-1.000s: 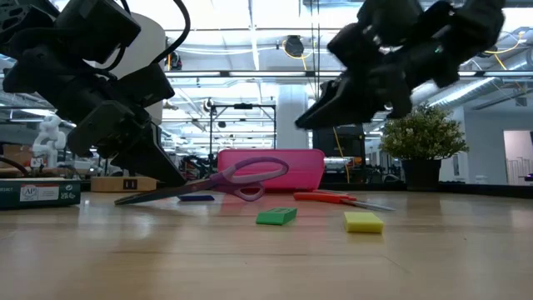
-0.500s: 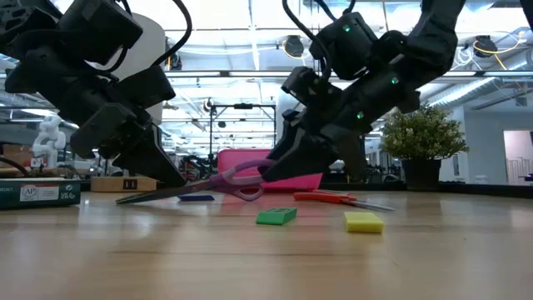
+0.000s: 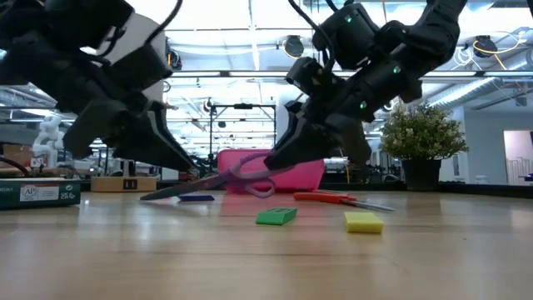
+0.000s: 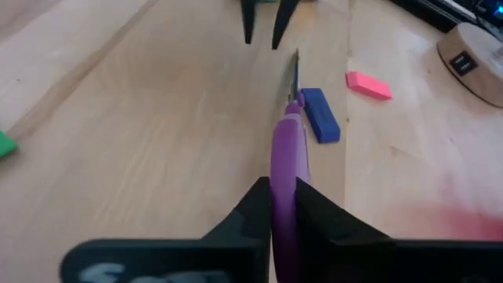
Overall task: Pack school essentials
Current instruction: Put the purple scissors into the red supply box
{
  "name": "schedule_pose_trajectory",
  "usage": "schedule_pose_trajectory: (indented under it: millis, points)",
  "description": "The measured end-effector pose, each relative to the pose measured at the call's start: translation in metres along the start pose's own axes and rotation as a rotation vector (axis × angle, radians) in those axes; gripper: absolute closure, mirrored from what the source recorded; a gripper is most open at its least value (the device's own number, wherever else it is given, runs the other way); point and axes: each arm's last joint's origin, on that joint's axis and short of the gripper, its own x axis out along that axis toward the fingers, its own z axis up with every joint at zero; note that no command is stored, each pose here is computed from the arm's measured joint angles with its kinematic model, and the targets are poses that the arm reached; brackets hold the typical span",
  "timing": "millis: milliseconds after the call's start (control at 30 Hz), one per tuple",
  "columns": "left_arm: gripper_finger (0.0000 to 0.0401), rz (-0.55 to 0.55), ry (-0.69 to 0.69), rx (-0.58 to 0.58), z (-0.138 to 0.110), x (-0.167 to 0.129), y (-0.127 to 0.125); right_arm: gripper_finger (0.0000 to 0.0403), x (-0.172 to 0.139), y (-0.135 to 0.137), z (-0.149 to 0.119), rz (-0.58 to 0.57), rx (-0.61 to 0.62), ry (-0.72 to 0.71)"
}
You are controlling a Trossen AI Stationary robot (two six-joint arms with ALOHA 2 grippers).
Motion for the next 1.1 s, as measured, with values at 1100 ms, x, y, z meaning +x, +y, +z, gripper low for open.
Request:
schedule_pose_trajectory:
  millis: [1100]
  points:
    - [0.0224,0.133,-0.152,-0.128,0.015,-0.012,-0.015,0.0383,-0.129,-0.053,0.047,-0.402,-0.259,-0.009]
